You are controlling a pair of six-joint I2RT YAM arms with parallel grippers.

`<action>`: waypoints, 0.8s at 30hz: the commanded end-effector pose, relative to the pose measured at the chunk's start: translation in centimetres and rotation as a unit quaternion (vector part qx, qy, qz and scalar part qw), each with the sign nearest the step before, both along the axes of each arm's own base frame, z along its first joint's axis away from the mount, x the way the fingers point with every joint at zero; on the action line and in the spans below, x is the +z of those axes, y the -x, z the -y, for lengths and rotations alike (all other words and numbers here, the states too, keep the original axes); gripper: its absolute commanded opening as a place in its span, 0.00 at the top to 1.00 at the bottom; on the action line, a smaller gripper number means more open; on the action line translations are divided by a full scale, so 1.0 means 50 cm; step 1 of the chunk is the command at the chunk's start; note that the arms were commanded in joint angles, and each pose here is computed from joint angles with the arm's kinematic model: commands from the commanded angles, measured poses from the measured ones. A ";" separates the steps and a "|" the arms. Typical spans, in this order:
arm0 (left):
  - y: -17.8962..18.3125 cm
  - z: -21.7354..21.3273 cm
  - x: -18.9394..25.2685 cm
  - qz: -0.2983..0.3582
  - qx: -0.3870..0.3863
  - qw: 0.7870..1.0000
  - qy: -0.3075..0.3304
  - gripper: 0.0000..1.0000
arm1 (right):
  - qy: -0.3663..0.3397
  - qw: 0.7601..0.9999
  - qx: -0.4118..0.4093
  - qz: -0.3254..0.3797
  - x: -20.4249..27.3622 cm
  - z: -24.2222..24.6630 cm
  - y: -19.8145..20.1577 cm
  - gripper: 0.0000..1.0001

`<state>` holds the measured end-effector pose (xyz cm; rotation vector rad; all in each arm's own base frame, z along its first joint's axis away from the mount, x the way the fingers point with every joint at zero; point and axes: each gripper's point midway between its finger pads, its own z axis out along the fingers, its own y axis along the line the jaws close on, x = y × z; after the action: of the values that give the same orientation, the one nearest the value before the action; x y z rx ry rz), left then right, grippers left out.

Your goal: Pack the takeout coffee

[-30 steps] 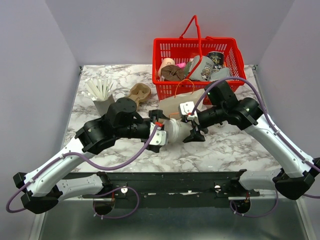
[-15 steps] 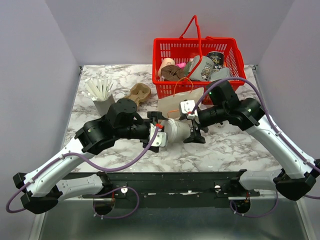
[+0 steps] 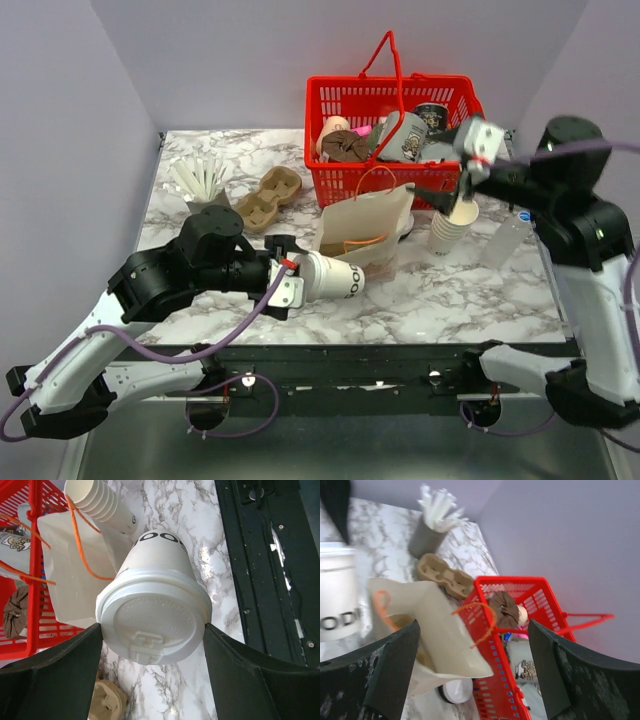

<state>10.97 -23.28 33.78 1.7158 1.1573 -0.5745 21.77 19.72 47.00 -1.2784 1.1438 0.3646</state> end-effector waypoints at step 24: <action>-0.023 -0.275 0.017 0.041 0.234 0.964 -0.123 1.00 | 0.099 0.966 0.033 -0.237 -0.276 0.007 -0.243 0.17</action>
<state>11.54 -11.60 36.54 1.5680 1.4013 -0.1600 33.10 19.92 30.96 -1.5436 1.5704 0.6207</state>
